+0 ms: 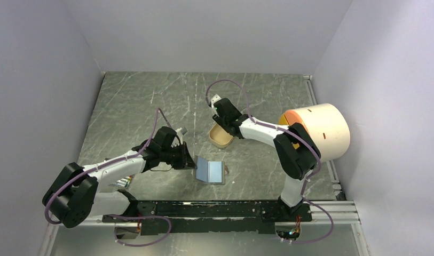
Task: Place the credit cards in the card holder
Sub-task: Pick up the credit card from the storage box.
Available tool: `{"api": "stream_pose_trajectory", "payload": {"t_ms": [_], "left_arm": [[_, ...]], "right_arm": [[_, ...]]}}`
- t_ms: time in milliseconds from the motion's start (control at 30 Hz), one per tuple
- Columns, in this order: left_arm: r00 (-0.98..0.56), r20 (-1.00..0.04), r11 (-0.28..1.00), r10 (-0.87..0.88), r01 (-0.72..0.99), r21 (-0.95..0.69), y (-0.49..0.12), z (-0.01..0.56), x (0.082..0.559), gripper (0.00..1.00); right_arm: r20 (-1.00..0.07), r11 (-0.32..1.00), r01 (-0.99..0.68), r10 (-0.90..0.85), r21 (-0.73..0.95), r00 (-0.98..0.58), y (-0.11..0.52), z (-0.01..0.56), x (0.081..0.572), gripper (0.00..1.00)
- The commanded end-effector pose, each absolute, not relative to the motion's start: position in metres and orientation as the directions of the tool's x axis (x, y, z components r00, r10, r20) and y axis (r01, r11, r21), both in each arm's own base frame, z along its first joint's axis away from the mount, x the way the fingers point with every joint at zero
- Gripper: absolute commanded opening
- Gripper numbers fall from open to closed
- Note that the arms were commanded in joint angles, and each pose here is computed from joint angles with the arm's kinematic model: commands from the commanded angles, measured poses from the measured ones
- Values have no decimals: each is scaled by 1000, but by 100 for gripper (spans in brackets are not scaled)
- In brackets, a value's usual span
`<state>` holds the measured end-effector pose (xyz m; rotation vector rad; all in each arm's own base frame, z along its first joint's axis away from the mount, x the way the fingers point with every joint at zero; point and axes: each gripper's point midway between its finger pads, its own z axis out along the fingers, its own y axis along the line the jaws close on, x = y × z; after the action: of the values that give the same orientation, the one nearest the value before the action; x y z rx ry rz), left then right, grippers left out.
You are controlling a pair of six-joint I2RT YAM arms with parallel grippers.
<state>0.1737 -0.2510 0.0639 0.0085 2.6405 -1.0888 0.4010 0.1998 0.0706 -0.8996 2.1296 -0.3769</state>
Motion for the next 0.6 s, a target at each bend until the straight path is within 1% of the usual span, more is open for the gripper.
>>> {"api": "stream_pose_trajectory", "payload": {"t_ms": [0,133,300,567], "left_arm": [[-954,-280,712,-103,125,-690,-251,65,177,9],[-955,-279,713,-104,125,-690,-251,65,177,9],[-953,-282,713,-107,124,-690,-250,65,177,9],[-955,-277,711,-105,123,-692,-251,64,177,9]], "right_arm": [[-575,723,-451,-691,-524,-439,198,86,401,55],[-576,725,-453,-688,-519,-441,199,87,401,49],[-580,728,-462,-685,-507,-442,202,88,400,40],[-586,734,-470,-677,-490,-446,203,90,396,33]]}}
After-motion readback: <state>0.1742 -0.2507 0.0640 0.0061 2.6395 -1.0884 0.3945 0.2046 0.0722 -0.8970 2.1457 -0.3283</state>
